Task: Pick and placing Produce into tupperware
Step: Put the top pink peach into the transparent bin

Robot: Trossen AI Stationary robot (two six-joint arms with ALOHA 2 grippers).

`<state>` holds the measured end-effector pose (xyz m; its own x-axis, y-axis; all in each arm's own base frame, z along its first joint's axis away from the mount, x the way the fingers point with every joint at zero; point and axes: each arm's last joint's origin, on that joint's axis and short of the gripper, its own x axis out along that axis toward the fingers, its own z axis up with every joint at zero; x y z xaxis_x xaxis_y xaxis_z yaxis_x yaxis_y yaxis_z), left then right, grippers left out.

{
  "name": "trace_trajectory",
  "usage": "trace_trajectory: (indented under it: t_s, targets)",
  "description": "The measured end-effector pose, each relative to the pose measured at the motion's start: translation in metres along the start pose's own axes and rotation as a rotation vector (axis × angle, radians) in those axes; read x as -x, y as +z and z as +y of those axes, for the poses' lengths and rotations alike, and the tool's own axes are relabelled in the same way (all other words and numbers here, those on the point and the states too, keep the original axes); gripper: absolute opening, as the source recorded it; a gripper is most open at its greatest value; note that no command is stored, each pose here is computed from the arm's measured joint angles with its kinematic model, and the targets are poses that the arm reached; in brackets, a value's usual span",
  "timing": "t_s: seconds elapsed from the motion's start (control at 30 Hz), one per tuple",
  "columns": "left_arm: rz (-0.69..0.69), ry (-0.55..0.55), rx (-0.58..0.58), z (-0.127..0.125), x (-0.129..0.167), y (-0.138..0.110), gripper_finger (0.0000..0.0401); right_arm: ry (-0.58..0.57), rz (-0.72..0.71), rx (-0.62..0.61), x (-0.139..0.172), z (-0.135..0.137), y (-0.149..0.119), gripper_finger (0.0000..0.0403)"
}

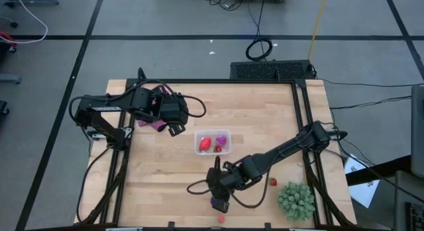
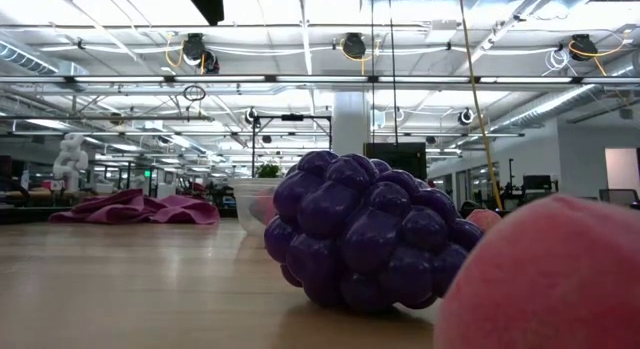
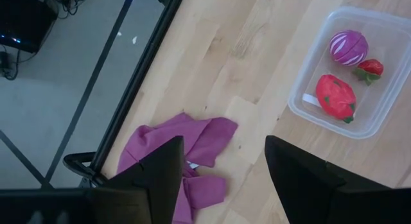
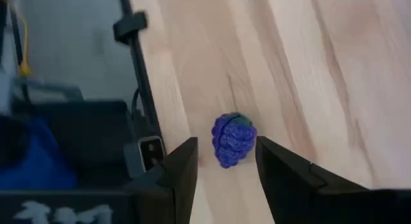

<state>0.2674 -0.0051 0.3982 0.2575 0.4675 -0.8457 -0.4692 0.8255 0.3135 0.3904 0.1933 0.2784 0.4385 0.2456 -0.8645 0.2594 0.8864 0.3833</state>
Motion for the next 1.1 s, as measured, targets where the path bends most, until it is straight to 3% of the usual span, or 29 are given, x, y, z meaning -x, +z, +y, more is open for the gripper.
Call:
trace_trajectory:
  t_s: [0.1, 0.23, 0.67, 1.1]
  targets:
    - [0.0, 0.0, -0.013, 0.0, 0.0, 0.0, 0.0223, -0.005, 0.002, -0.114, 0.0, 0.0, 0.0, 0.0148]
    - [0.0, 0.0, -0.032, 0.0, 0.0, 0.0, 0.0223, -0.032, 0.025, -0.151, 0.0, -0.003, -0.003, 0.0148]
    - [0.0, 0.001, -0.048, 0.0, 0.0, 0.0, 0.0223, -0.41, 0.238, -0.071, 0.012, -0.055, -0.006, 0.0148]
    - [0.0, 0.001, -0.056, 0.0, 0.0, 0.0, 0.0223, -0.521, 0.385, -0.019, -0.013, -0.092, -0.019, 0.0148]
